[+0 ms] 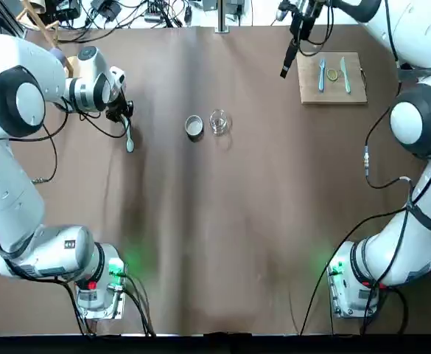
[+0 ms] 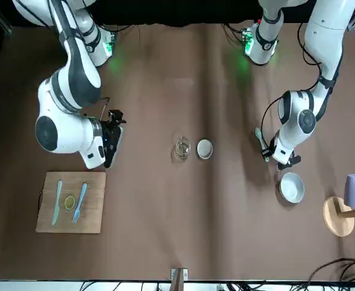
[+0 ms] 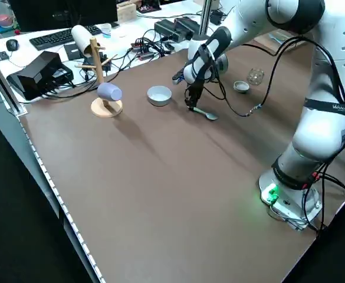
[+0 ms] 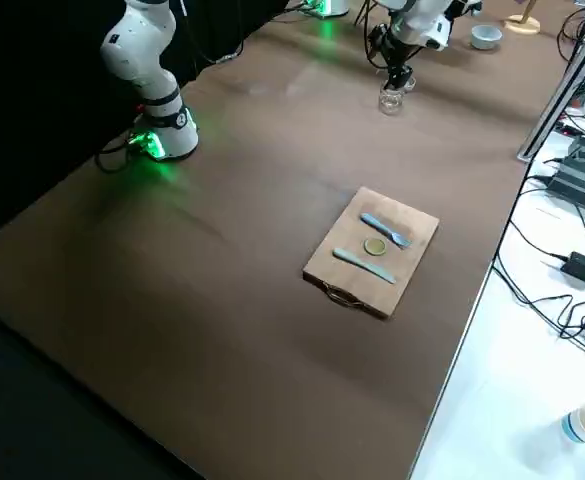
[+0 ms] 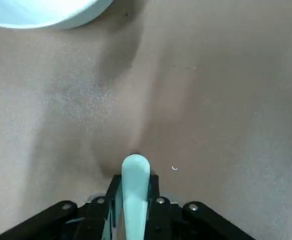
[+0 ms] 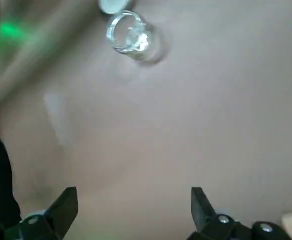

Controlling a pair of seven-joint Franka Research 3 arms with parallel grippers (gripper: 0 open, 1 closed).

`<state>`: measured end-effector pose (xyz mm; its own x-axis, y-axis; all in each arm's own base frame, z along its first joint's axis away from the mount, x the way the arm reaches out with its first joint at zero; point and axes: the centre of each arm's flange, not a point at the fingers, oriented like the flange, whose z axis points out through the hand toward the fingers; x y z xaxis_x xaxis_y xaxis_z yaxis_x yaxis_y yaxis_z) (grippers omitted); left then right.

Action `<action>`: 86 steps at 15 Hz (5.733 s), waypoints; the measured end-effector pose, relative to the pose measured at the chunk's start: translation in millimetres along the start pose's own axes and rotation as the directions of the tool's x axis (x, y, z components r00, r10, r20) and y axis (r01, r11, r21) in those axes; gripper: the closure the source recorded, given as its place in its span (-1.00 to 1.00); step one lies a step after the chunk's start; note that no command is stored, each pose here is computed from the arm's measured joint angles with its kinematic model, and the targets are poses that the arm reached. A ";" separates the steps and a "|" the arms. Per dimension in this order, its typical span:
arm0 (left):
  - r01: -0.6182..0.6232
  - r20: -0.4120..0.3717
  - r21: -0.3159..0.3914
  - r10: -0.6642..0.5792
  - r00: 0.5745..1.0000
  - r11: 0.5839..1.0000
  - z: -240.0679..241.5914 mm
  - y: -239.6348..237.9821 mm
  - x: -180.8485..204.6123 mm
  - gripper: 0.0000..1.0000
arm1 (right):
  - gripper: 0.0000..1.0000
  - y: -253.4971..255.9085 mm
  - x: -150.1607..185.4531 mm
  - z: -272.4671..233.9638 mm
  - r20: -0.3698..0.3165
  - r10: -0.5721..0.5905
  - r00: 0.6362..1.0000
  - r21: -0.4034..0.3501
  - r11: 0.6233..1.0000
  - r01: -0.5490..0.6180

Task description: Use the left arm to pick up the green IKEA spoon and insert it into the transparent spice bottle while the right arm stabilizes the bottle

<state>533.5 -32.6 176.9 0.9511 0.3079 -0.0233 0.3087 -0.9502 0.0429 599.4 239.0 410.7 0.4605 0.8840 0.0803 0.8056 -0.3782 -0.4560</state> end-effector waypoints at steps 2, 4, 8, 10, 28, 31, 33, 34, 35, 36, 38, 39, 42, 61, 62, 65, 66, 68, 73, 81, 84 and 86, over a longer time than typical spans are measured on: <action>0.000 0.000 0.000 0.000 1.000 1.000 -0.1 0.0 0.0 0.51 | -1.00 4.8 4.4 13.1 -0.049 -0.151 0.987 0.052 0.987 0.154; -0.001 -0.002 -0.001 0.001 1.000 1.000 -0.6 0.7 0.3 0.51 | -1.00 12.2 8.2 29.2 -0.125 -0.295 0.947 0.098 0.947 0.307; -0.033 -0.028 -0.004 0.032 0.999 0.999 -18.4 15.4 13.3 0.51 | -1.00 37.0 8.4 76.0 -0.283 -0.368 0.886 0.127 0.901 0.415; -0.059 -0.029 -0.003 0.059 0.998 0.998 -42.7 34.0 26.9 0.51 | -1.00 44.6 5.6 103.1 -0.350 -0.368 0.861 0.116 0.895 0.430; -0.363 -0.126 -0.050 0.355 0.926 0.930 -154.5 173.7 50.3 0.51 | -1.00 27.7 0.3 317.6 -0.755 -0.352 0.553 -0.091 0.892 0.443; -0.411 -0.139 -0.053 0.401 0.905 0.910 -159.8 182.5 48.8 0.51 | -1.00 36.6 0.6 313.1 -0.721 -0.374 0.584 -0.144 0.904 0.402; -0.471 -0.156 -0.053 0.458 0.875 0.881 -167.3 189.6 48.2 0.51 | -1.00 34.8 7.4 313.0 -0.711 -0.388 0.586 -0.160 0.901 0.403; -0.504 -0.169 -0.053 0.490 0.855 0.862 -172.7 192.5 49.4 0.51 | -1.00 33.9 11.3 313.8 -0.710 -0.394 0.584 -0.163 0.898 0.408; -0.533 -0.182 -0.050 0.517 0.836 0.845 -178.7 194.4 51.6 0.51 | -1.00 33.6 15.8 313.9 -0.710 -0.402 0.579 -0.168 0.894 0.415; -0.549 -0.194 -0.055 0.530 0.825 0.834 -184.6 196.1 53.8 0.51 | -1.00 33.1 20.9 313.2 -0.708 -0.420 0.567 -0.182 0.885 0.428; -0.565 -0.206 -0.093 0.539 0.817 0.820 -193.4 206.3 50.9 0.51 | -1.00 31.1 29.6 312.8 -0.697 -0.479 0.533 -0.228 0.853 0.469; -0.569 -0.209 -0.115 0.540 0.815 0.814 -195.9 213.2 47.1 0.51 | -1.00 30.9 32.0 314.5 -0.692 -0.496 0.524 -0.240 0.843 0.481; -0.534 -0.214 -0.244 0.492 0.844 0.810 -207.6 232.8 38.9 0.51 | -1.00 34.1 34.1 330.3 -0.687 -0.506 0.522 -0.240 0.836 0.494; -0.816 -0.601 -0.521 0.572 0.558 0.249 -214.0 241.3 53.2 0.51 | -1.00 22.8 67.9 354.1 -0.709 -0.512 0.485 -0.247 0.825 0.509; -0.834 -0.640 -0.521 0.565 0.521 0.180 -212.0 244.0 49.8 0.51 | -1.00 20.7 69.1 356.4 -0.714 -0.506 0.484 -0.244 0.828 0.505; -0.884 -0.778 -0.463 0.508 0.370 -0.065 -206.1 248.1 40.8 0.51 | -1.00 16.7 74.0 370.4 -0.728 -0.485 0.484 -0.232 0.839 0.492; -0.895 -0.804 -0.430 0.499 0.323 -0.114 -205.7 247.3 39.6 0.51 | -1.00 15.9 75.5 373.8 -0.733 -0.479 0.484 -0.229 0.842 0.488; -0.913 -0.855 -0.351 0.468 0.221 -0.208 -207.0 246.7 37.0 0.51 | -1.00 14.5 78.6 375.6 -0.737 -0.477 0.479 -0.230 0.843 0.486; -0.895 -0.946 -0.207 0.314 0.080 -0.395 -200.6 261.3 18.8 0.51 | -1.00 10.5 84.8 376.2 -0.744 -0.474 0.470 -0.232 0.844 0.484; -0.877 -0.992 -0.114 0.095 0.078 -0.466 -89.0 287.6 -43.7 0.51 | -1.00 4.2 90.2 378.3 -0.744 -0.480 0.466 -0.233 0.839 0.493; -0.869 -0.990 -0.134 0.101 0.098 -0.476 -59.6 282.6 -57.9 0.51 | -1.00 4.3 90.2 378.2 -0.744 -0.480 0.466 -0.233 0.839 0.493; -0.864 -0.988 -0.147 0.103 0.111 -0.482 -49.6 277.7 -63.8 0.51 | -1.00 4.3 90.2 378.2 -0.744 -0.480 0.466 -0.233 0.839 0.492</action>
<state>559.0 -313.7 239.9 0.1462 -0.0164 0.9891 -0.9690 0.1988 0.1465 503.5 421.0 80.8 0.1050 0.3889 0.9153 0.9892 0.0542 -0.1365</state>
